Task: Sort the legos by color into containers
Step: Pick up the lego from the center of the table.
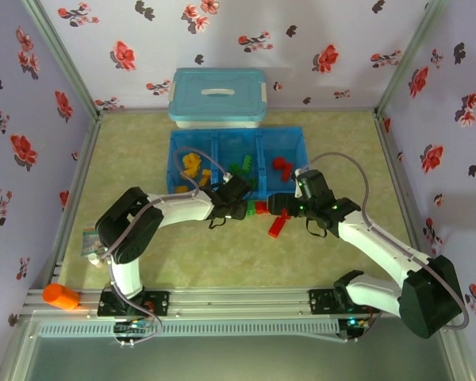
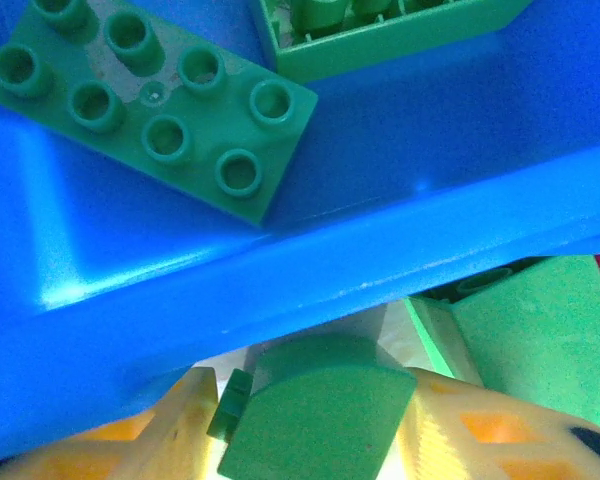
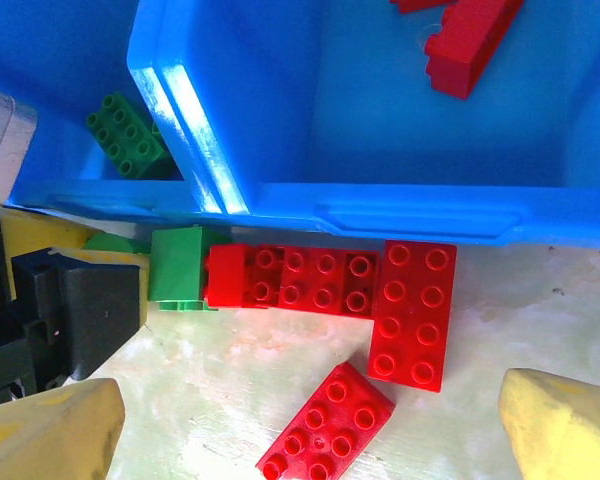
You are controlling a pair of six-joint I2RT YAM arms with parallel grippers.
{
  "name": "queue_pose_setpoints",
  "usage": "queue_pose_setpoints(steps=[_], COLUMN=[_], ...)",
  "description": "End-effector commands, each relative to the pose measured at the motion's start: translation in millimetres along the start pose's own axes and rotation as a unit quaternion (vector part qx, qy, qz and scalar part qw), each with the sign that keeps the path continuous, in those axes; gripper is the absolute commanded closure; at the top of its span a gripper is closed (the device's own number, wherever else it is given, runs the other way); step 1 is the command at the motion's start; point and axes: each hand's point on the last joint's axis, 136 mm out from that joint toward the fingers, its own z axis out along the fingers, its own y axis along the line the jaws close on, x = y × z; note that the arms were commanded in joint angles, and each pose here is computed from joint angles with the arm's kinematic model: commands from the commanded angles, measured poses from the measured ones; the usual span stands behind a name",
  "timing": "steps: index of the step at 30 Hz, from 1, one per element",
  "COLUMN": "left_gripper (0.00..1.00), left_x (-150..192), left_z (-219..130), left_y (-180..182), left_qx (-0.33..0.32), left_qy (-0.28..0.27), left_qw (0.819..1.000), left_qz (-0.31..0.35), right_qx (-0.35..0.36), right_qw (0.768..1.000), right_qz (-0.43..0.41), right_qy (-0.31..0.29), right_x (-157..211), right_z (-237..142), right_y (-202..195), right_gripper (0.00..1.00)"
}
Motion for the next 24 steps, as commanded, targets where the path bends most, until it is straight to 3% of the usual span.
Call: queue_pose_setpoints(steps=[1,8,24], left_gripper=[0.56,0.66,0.68], left_x=[2.2,-3.4,-60.6], left_z=[3.0,-22.8,-94.9], left_y=[3.5,2.1,3.7], left_qx=[-0.014,-0.008,0.025], left_qy=[0.004,-0.026,-0.127], left_qw=[1.000,1.000,0.992], left_qz=[0.013,0.011,-0.002], right_qx=[-0.002,0.003,0.011], right_qw=[1.000,1.000,1.000], right_qz=[0.004,0.003,0.007], right_qy=[-0.006,-0.001,0.000], right_x=[-3.0,-7.5,-10.9], right_z=[0.4,0.3,-2.2], right_y=[2.8,5.0,4.7], right_gripper=[0.03,0.03,0.03])
